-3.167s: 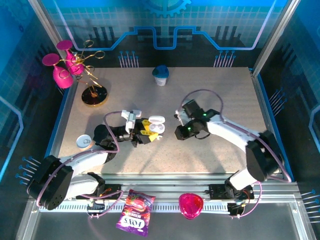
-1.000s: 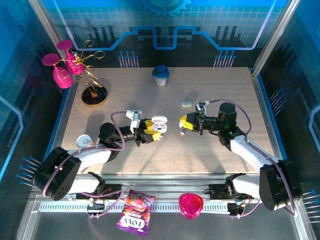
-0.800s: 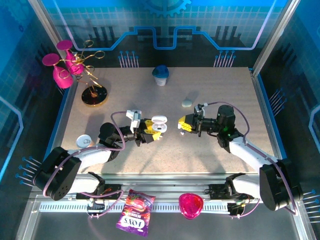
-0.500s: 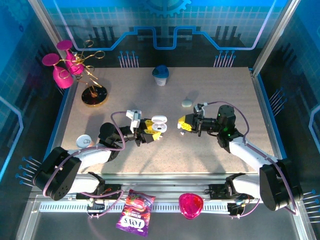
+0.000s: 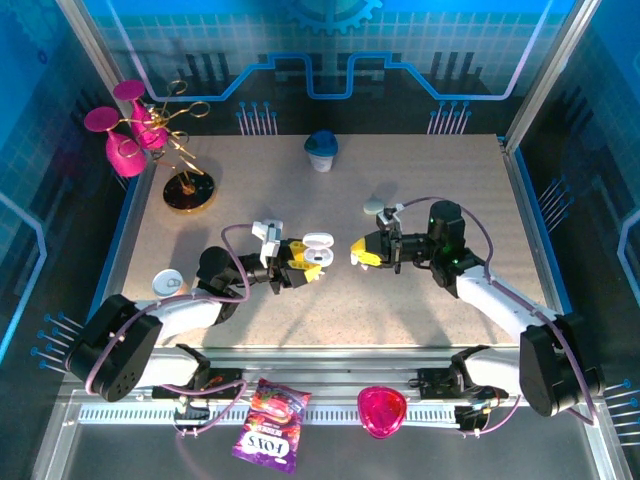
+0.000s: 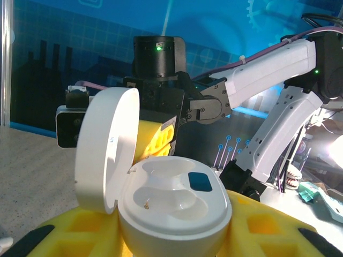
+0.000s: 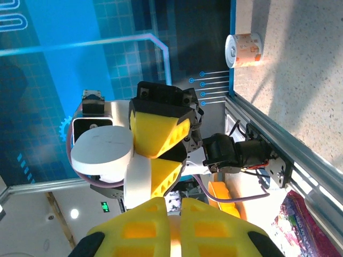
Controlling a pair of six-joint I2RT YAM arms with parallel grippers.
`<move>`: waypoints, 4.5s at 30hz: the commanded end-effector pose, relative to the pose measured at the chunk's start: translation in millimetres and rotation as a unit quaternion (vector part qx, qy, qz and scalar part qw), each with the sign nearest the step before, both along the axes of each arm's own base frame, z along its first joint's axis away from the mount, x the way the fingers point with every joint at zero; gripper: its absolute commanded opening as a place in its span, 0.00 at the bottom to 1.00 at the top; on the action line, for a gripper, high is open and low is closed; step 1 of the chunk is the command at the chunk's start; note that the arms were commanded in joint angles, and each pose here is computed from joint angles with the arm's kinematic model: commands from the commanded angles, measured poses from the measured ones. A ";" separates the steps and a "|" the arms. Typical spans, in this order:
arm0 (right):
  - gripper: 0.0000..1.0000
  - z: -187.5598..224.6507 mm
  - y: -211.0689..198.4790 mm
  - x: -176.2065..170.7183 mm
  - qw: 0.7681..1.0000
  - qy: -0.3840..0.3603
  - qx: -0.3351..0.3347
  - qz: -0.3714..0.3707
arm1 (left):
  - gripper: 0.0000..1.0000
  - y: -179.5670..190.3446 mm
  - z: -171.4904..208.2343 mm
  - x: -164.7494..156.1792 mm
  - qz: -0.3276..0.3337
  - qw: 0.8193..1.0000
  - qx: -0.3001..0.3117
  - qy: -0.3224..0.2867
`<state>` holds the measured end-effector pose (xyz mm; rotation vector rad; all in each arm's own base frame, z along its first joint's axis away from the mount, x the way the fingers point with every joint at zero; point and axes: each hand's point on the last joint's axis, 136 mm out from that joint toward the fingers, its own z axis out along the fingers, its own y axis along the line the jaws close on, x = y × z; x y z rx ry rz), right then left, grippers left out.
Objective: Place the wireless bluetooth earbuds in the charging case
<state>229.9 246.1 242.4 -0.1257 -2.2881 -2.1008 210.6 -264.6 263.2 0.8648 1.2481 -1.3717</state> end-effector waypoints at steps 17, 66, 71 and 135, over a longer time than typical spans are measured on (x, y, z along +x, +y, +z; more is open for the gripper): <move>0.04 6.1 -2.8 13.0 0.997 0.038 -0.007 -0.062 | 0.28 -0.2 4.4 -1.3 0.005 1.000 -0.006 -0.027; 0.00 76.6 65.5 5.8 0.939 -0.307 -0.101 -0.119 | 0.25 -12.6 9.6 47.7 0.109 0.991 -0.013 -0.070; 0.00 73.9 67.4 10.1 0.935 -0.313 -0.107 -0.126 | 0.25 -13.0 9.7 45.4 0.107 0.992 -0.013 -0.072; 0.19 37.0 73.5 18.6 0.933 -0.296 -0.174 -0.111 | 0.25 -13.5 12.4 43.6 0.107 0.991 -0.015 -0.078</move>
